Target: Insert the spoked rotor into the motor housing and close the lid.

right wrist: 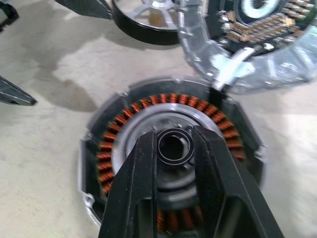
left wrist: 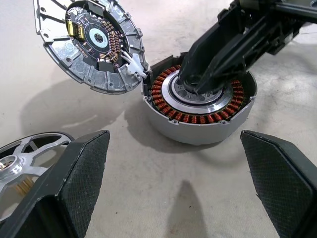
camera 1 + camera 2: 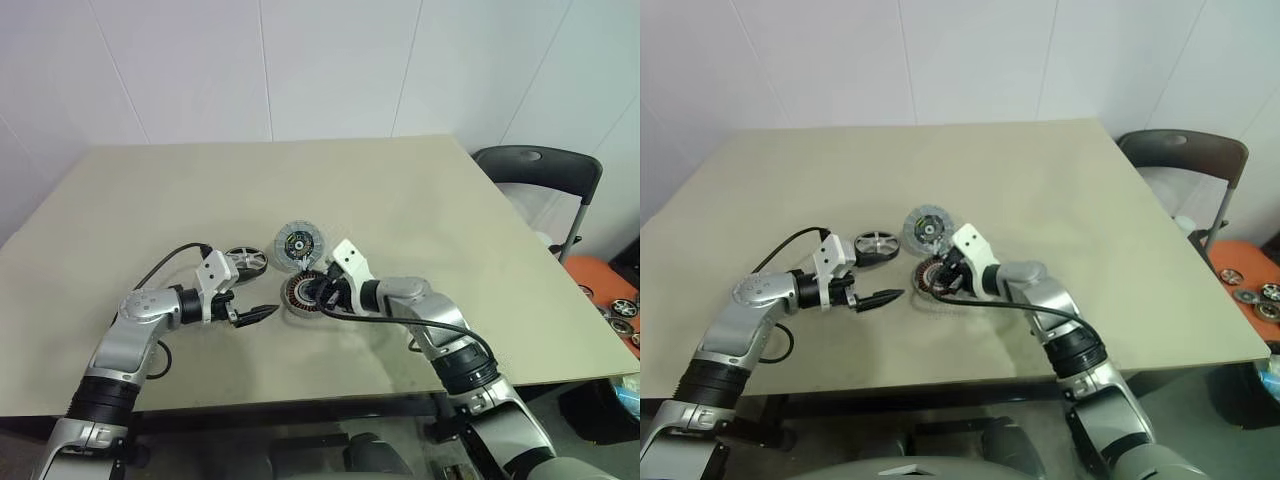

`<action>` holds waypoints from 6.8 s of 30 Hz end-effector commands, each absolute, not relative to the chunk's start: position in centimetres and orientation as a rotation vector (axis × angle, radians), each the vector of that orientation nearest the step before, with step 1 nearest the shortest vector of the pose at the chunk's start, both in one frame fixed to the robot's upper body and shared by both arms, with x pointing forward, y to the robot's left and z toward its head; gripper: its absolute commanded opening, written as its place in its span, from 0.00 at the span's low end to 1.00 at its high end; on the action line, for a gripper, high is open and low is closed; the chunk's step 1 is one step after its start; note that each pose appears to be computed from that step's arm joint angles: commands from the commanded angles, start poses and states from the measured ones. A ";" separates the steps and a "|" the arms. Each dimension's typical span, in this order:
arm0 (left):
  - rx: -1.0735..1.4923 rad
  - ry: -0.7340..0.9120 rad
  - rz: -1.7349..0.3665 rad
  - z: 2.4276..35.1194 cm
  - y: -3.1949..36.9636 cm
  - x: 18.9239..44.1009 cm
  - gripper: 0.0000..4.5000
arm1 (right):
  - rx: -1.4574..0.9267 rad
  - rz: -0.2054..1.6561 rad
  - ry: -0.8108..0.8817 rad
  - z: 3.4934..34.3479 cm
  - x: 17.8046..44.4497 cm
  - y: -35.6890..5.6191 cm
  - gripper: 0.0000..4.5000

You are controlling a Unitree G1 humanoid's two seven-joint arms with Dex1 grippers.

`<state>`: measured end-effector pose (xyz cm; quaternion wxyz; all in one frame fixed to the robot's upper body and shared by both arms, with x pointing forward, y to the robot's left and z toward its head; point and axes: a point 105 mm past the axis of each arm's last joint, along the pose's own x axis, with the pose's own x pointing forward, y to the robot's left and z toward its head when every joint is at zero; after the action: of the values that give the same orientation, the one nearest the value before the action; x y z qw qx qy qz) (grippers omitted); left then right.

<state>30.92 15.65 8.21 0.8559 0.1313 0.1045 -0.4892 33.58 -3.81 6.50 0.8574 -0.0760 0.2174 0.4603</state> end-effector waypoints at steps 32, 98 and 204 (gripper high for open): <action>0.312 0.191 -1.042 8.8 15.4 30.9 1.00 | -0.120 0.986 0.435 7.5 33.5 -3.1 0.15; 0.332 0.196 -1.051 8.4 15.1 31.1 1.00 | -0.363 0.954 0.487 5.0 33.8 -4.8 0.01; -0.779 0.425 -0.397 9.3 20.9 34.2 1.00 | -0.245 0.882 0.257 10.9 37.1 -9.0 0.01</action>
<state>33.84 20.75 8.52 0.8871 -0.3592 0.2181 -0.1907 36.75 -8.90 9.31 0.8834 -0.1144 0.1534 0.4278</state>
